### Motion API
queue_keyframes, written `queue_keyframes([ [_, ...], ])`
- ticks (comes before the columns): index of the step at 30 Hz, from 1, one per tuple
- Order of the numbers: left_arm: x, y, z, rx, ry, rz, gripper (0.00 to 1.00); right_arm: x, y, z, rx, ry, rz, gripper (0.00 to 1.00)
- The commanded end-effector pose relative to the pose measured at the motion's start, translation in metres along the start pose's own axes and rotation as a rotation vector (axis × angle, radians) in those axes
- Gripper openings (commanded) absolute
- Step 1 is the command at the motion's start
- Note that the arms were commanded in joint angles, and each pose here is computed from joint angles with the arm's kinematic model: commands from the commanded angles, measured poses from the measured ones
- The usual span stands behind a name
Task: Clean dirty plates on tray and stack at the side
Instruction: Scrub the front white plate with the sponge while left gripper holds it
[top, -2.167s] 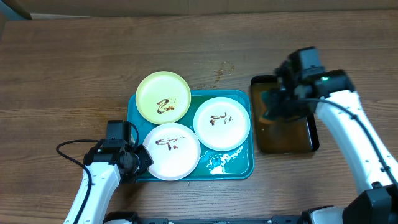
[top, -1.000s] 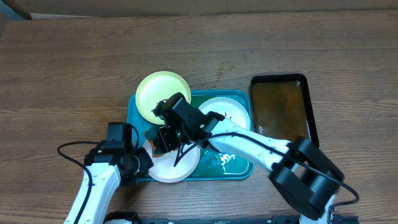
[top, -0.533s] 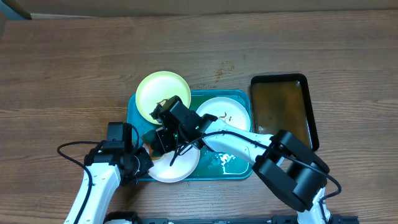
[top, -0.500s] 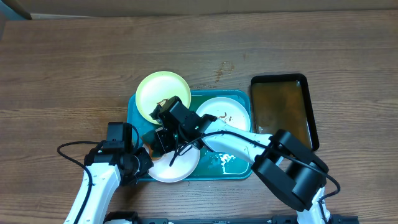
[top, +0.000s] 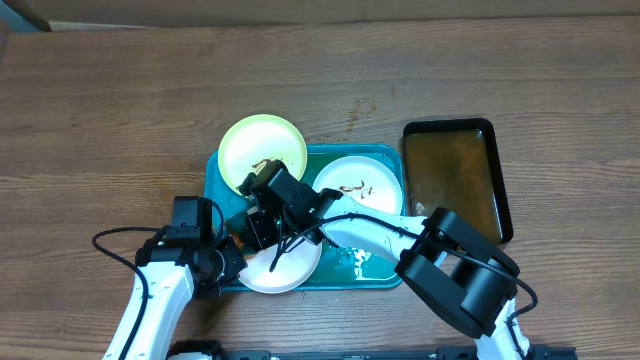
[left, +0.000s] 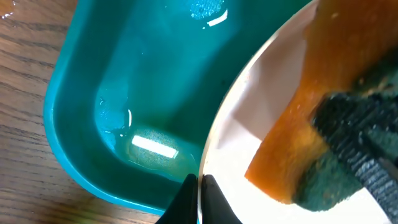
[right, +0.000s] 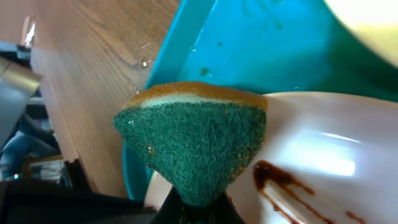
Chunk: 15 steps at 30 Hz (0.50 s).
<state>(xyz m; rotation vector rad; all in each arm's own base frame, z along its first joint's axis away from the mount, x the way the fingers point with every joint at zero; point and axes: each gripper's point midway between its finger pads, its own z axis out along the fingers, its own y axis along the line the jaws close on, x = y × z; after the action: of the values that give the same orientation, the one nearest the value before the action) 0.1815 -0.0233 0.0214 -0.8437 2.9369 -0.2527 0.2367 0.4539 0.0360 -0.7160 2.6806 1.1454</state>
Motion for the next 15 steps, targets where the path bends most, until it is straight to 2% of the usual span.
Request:
queue_keyframes([
  [1, 0.004, 0.005, 0.003, -0.022, 0.01, 0.027, 0.04, -0.009, -0.002, -0.001, 0.035, -0.04, 0.018, 0.04],
  [8, 0.004, 0.005, 0.003, -0.021, 0.013, 0.027, 0.04, -0.01, -0.022, -0.003, 0.137, -0.065, 0.077, 0.04],
  [15, 0.005, 0.004, 0.003, -0.017, 0.015, 0.027, 0.04, 0.015, -0.046, -0.007, 0.253, 0.018, 0.131, 0.04],
])
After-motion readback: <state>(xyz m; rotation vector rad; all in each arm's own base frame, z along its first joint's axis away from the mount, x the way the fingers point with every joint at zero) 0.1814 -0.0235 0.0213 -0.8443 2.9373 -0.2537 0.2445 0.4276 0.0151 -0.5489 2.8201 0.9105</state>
